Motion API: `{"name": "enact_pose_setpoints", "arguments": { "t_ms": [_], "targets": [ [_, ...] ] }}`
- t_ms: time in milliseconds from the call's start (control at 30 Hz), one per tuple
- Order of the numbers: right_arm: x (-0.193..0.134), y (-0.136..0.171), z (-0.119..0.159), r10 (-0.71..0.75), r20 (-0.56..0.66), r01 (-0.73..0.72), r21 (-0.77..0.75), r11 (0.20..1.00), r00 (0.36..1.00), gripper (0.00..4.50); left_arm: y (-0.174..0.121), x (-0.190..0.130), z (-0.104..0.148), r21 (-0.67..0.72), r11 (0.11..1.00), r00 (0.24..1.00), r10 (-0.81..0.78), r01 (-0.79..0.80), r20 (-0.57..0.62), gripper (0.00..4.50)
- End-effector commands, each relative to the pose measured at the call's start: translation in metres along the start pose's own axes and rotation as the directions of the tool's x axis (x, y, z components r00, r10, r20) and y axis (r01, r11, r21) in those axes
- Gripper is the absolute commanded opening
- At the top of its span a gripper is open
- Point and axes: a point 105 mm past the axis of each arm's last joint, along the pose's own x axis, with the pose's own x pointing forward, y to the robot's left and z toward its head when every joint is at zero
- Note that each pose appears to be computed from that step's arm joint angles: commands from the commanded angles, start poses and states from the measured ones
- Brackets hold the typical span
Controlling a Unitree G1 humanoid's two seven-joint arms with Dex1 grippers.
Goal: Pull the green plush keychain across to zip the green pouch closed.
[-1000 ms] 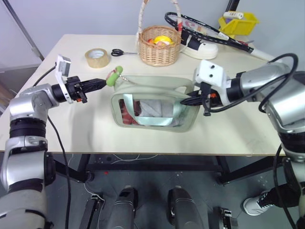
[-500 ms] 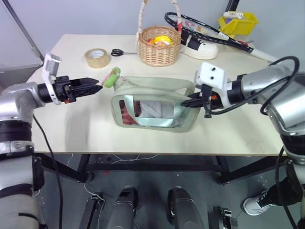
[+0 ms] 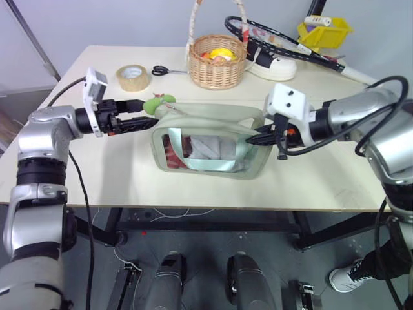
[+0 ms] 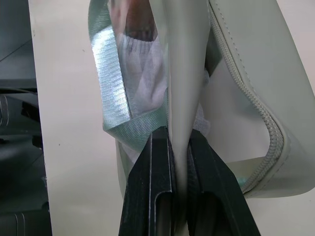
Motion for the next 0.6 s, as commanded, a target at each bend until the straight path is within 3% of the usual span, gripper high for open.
{"name": "enact_pose_setpoints", "arguments": {
  "t_ms": [33, 67, 267, 500, 600],
  "targets": [
    [-0.009, -0.001, 0.010, -0.029, 0.028, 0.030, -0.032, 0.999, 0.999, 0.00, 0.004, -0.002, 0.016, 0.055, 0.998, 1.000, 0.013, -0.014, 0.027, 3.37],
    [-0.010, -0.001, 0.009, -0.030, 0.029, 0.031, -0.031, 0.999, 0.999, 0.00, 0.004, -0.002, 0.016, 0.054, 0.998, 0.999, 0.010, -0.012, 0.030, 3.05],
    [-0.010, 0.001, 0.009, -0.029, 0.033, 0.030, -0.022, 0.999, 0.999, 0.00, 0.006, -0.008, 0.021, 0.058, 0.998, 0.999, 0.012, -0.015, 0.043, 0.08],
    [-0.009, 0.002, 0.007, -0.027, 0.032, 0.028, -0.020, 0.999, 0.999, 0.00, 0.009, -0.023, 0.028, 0.108, 0.993, 0.999, 0.051, -0.052, 0.008, 0.08],
    [-0.008, 0.003, 0.007, -0.019, 0.035, 0.020, -0.020, 1.000, 0.999, 0.00, 0.002, -0.023, 0.045, 0.133, 0.991, 1.000, 0.010, -0.013, 0.025, 0.08]
  ]
}}
